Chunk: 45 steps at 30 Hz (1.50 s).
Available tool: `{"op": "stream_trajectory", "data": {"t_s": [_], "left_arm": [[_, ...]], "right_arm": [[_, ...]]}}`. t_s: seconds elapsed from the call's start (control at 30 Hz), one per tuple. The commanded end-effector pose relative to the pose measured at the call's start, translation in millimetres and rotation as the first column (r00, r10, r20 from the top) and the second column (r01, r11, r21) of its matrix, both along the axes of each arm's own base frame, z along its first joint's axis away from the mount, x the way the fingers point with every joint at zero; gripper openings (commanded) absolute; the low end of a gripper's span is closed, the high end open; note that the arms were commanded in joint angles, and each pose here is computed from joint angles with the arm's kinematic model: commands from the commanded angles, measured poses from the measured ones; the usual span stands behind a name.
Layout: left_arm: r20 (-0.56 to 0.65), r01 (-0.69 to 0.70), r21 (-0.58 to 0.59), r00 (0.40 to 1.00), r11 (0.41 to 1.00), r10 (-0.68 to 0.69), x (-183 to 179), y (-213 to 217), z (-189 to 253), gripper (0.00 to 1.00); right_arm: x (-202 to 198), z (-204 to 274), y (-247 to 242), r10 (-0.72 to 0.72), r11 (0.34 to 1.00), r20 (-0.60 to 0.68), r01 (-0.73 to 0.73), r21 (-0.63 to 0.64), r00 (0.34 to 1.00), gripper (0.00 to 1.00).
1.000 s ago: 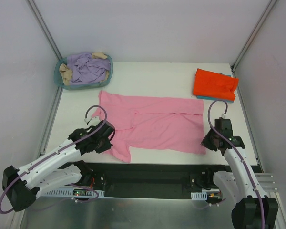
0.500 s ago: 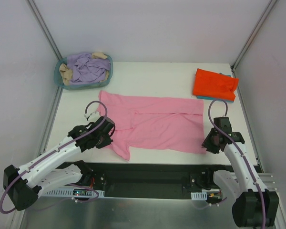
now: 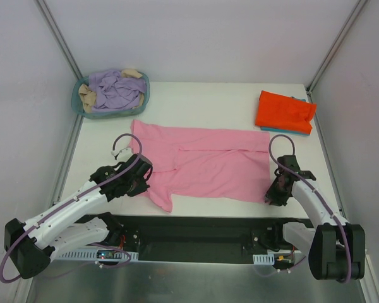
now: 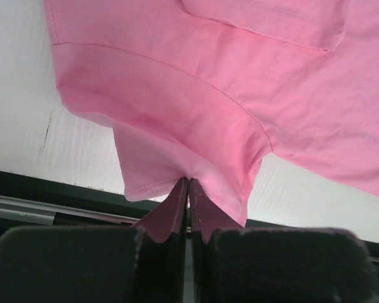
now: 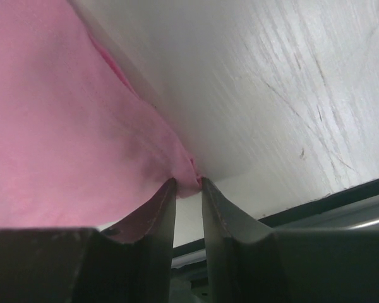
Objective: Fold and stack the t-shirts
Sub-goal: Grap the side of the flattened tshirt closest away from the robot with both arms, then fold the other side of the tshirt into a rectangle
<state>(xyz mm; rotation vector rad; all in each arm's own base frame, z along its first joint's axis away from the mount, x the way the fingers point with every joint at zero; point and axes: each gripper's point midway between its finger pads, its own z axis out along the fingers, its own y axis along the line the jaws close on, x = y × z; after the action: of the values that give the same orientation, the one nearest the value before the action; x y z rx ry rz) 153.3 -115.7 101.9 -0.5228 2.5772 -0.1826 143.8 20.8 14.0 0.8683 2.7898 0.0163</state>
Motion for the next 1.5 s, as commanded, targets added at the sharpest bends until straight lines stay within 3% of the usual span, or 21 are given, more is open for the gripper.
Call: {"op": "stream_trajectory", "data": {"t_s": [0.0,0.1,0.23,0.63,0.93,1.47], "left_arm": [[0.027,-0.023,0.009,0.999,1.0,0.022,3,6,1,0.0],[0.034,-0.027,0.01,0.999,1.0,0.026,5,7,3,0.0],[0.067,-0.029,0.011,0.997,1.0,0.028,11,6,11,0.0],[0.256,-0.068,0.019,0.965,0.997,0.061,71,-1,47,0.0],[0.314,-0.105,0.008,0.944,0.994,0.097,121,11,63,0.0],[0.283,-0.13,0.109,0.954,0.986,0.095,192,28,65,0.0]], "right_arm": [[8,-3,1,-0.014,1.0,0.017,0.014,0.011,1.0,0.21],[12,1,2,-0.009,1.0,0.044,0.009,0.014,0.999,0.08],[23,15,7,0.017,0.999,0.117,-0.022,0.038,0.993,0.01],[71,61,19,0.079,0.992,0.222,-0.099,0.081,0.972,0.01],[122,82,23,0.101,0.988,0.265,-0.127,0.083,0.959,0.01],[188,102,17,0.07,0.996,0.28,-0.084,0.041,0.957,0.02]]}}
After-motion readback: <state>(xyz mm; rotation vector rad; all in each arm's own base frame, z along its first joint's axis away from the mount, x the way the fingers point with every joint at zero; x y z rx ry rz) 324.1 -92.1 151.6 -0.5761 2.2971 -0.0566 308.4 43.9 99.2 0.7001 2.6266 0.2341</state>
